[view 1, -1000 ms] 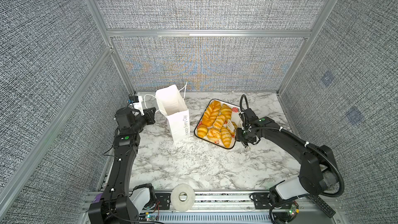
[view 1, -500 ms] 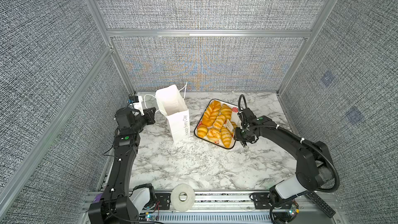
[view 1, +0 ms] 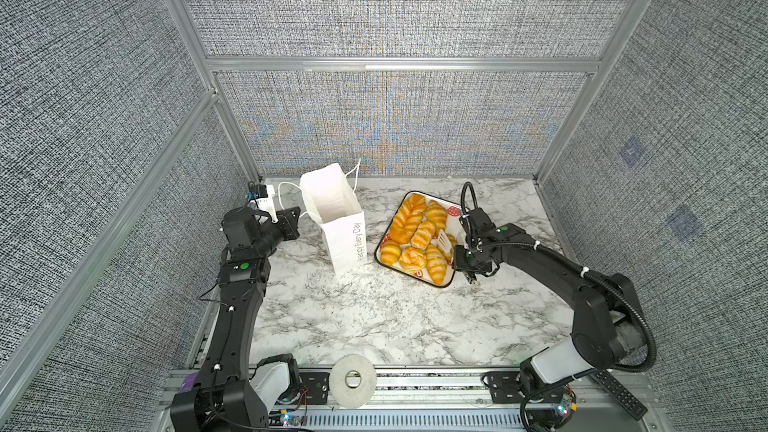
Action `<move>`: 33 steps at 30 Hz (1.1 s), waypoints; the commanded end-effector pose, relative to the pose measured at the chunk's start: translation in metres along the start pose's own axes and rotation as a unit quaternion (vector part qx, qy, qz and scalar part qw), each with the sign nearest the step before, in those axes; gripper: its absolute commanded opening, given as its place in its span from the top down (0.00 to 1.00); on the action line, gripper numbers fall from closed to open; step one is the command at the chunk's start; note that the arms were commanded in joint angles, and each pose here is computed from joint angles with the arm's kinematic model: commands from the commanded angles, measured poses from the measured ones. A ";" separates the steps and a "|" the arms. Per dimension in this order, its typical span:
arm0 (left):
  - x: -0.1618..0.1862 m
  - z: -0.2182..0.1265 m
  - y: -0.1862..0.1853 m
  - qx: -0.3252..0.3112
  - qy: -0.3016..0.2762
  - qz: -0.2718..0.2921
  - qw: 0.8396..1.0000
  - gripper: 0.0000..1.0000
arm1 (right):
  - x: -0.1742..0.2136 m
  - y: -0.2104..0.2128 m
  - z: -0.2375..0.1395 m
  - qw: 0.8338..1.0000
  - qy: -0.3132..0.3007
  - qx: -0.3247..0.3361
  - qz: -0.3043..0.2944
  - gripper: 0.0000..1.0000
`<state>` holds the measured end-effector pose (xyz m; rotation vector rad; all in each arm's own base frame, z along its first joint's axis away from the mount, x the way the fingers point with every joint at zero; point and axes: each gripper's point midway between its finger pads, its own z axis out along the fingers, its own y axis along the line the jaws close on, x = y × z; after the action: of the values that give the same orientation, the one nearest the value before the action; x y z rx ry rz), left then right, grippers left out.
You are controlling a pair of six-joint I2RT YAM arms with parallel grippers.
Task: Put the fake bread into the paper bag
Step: 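Lower the tongs onto another yellow-striped roll and close them, then lift the clamped roll up from the tray with the tongs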
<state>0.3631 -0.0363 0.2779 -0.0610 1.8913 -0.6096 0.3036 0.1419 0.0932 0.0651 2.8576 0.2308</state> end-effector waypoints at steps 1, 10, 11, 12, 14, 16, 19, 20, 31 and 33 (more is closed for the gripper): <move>-0.002 -0.001 0.000 -0.001 -0.006 0.008 1.000 1.00 | -0.006 0.000 -0.006 1.000 -0.012 0.001 -0.001 0.62; -0.003 -0.001 0.000 -0.002 -0.006 0.008 1.000 1.00 | -0.009 -0.008 -0.019 1.000 -0.025 0.009 0.001 0.70; -0.003 -0.001 0.000 -0.001 -0.006 0.007 1.000 1.00 | -0.010 -0.009 -0.021 1.000 -0.027 0.009 0.000 0.70; -0.003 -0.001 0.000 -0.001 -0.006 0.008 1.000 1.00 | -0.011 -0.010 -0.023 0.999 -0.030 0.011 0.001 0.70; -0.003 -0.001 0.000 -0.001 -0.006 0.008 1.000 1.00 | -0.013 -0.011 -0.026 0.999 -0.034 0.012 0.002 0.70; -0.002 -0.001 0.000 -0.001 -0.005 0.008 1.000 1.00 | -0.016 -0.011 -0.031 0.999 -0.039 0.010 0.003 0.70; -0.003 -0.001 0.000 -0.002 -0.006 0.008 1.000 1.00 | -0.021 -0.009 -0.039 0.999 -0.047 0.005 0.003 0.70; -0.003 -0.001 0.000 -0.002 -0.006 0.008 1.000 1.00 | -0.023 -0.007 -0.042 0.999 -0.050 0.002 0.001 0.70; -0.003 -0.001 0.000 -0.002 -0.006 0.008 1.000 1.00 | -0.059 0.038 -0.097 0.989 -0.110 -0.103 -0.003 0.70; -0.003 -0.002 0.000 -0.002 -0.007 0.009 1.000 1.00 | -0.066 0.046 -0.110 0.984 -0.127 -0.123 -0.004 0.70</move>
<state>0.3625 -0.0363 0.2789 -0.0588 1.8884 -0.6072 0.3325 0.1516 0.2014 0.0482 2.6212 0.4154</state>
